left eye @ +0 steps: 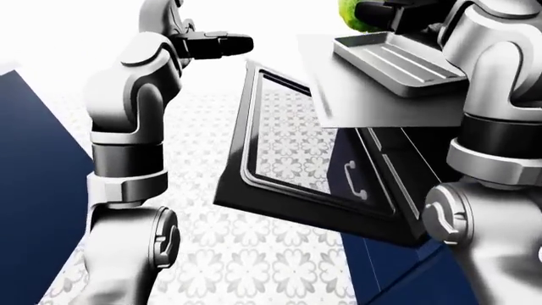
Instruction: Place the broccoli on the top rack of the oven.
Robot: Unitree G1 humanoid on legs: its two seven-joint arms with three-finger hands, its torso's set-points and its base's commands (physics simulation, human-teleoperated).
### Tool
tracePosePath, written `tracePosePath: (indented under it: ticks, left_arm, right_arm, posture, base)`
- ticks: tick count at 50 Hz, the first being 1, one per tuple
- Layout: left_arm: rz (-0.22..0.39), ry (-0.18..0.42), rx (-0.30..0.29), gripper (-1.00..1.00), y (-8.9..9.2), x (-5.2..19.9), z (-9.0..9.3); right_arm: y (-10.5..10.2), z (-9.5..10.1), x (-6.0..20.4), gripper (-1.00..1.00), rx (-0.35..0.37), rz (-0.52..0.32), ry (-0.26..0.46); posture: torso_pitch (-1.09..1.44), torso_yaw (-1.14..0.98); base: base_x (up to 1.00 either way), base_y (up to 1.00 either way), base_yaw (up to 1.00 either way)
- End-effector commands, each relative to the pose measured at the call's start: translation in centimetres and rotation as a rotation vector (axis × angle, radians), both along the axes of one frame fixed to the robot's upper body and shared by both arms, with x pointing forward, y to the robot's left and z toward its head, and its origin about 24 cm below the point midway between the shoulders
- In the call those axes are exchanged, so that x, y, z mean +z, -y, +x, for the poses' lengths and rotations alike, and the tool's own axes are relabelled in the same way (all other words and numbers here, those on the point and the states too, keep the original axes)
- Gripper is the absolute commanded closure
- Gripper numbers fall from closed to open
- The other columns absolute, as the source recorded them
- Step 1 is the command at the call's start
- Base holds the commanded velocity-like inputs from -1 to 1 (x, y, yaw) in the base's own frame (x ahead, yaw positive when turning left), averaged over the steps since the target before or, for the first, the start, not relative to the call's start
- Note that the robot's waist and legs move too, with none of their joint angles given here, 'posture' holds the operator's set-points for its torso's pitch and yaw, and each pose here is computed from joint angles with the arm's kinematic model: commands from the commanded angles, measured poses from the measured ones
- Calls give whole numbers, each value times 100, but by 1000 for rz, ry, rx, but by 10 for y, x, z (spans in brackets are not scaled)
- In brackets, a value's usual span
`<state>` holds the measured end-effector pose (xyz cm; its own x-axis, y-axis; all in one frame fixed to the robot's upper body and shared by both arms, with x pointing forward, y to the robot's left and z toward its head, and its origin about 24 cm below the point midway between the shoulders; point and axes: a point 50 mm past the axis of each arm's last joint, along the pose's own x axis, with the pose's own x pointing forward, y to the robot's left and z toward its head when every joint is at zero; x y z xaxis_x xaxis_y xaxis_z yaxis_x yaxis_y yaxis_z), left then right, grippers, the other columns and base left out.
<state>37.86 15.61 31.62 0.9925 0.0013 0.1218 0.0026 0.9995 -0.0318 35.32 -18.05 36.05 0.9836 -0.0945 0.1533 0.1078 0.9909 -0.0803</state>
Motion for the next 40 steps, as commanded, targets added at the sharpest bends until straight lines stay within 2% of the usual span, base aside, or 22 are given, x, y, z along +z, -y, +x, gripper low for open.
tracePosePath:
  ticks: [1, 9, 24, 32, 40]
  left_arm:
    - [-7, 83, 11, -100, -4, 20, -6]
    - [-11, 81, 14, -100, -5, 19, -6]
    - [-11, 76, 21, -100, -7, 15, -6]
    - [-12, 70, 22, -100, -8, 11, -5]
    - [-14, 67, 25, -100, -9, 9, -5]
  right_arm:
    - [-3, -8, 19, 100, 16, -4, 95]
    - [-3, -6, 19, 100, -6, -33, 65]
    - [-5, -4, 25, 100, -10, -39, 75]
    - [1, -1, 25, 100, -38, -46, 66]
    - [5, 5, 31, 100, -37, -102, 10]
  posture:
    - [0, 0]
    - [0, 0]
    - [0, 0]
    - [0, 0]
    - [0, 0]
  base:
    - [16, 0, 0]
    - [0, 0, 0]
    - [-15, 0, 0]
    - [0, 0, 0]
    - [0, 0, 0]
